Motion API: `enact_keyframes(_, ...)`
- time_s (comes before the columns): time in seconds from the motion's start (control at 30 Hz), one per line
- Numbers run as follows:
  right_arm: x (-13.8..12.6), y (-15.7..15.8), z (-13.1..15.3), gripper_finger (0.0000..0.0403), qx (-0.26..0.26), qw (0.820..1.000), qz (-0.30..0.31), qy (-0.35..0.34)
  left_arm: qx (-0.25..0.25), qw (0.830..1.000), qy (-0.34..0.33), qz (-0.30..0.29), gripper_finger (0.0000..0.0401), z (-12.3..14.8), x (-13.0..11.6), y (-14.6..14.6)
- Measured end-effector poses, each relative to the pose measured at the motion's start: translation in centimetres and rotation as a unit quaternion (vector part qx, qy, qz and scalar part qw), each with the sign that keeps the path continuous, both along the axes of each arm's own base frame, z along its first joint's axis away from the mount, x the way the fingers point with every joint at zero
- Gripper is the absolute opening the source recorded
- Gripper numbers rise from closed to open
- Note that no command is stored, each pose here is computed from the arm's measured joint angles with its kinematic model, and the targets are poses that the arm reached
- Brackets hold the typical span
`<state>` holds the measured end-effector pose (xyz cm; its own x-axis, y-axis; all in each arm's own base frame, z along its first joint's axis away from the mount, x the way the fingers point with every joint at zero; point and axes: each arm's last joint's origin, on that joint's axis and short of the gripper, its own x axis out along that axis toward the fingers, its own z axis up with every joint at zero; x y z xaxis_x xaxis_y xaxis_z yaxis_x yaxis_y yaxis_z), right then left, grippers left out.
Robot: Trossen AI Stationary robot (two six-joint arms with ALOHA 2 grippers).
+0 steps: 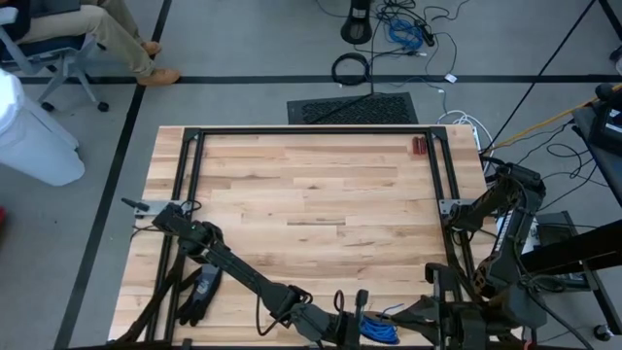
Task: Coil cords
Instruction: Coil the blue wire onto the spool
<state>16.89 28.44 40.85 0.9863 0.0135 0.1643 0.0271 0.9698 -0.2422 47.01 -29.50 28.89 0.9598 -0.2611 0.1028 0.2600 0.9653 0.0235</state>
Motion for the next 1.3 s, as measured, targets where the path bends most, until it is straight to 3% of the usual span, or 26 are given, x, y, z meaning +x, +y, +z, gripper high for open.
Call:
enact_keyframes(0.23, 0.0, 0.0, 0.0, 0.0, 0.0, 1.0, 0.0, 0.0, 0.001, 1.0, 0.003, 0.016, 0.0011, -0.1, 0.0, 0.1)
enact_keyframes(0.5, -1.0, 0.3, -0.1, 0.0, 0.006, 0.999, -0.031, 0.016, 0.033, 0.997, 0.03, 0.059, 0.0004, -0.3, -0.1, 0.4)
enact_keyframes(0.87, -1.8, 0.5, -0.2, 0.0, 0.011, 0.998, -0.059, 0.03, 0.088, 0.985, 0.099, 0.115, 0.0003, 1.9, -2.1, 0.9)
enact_keyframes(1.1, -1.8, 0.5, -0.3, 0.0, 0.006, 0.998, -0.058, 0.033, 0.154, 0.954, 0.152, 0.208, 0.0002, 3.2, -4.5, 1.2)
enact_keyframes(1.3, -1.4, 0.5, -0.8, 0.0, 0.008, 0.997, -0.057, 0.042, 0.197, 0.938, 0.167, 0.232, 0.0002, 4.3, -6.6, 0.8)
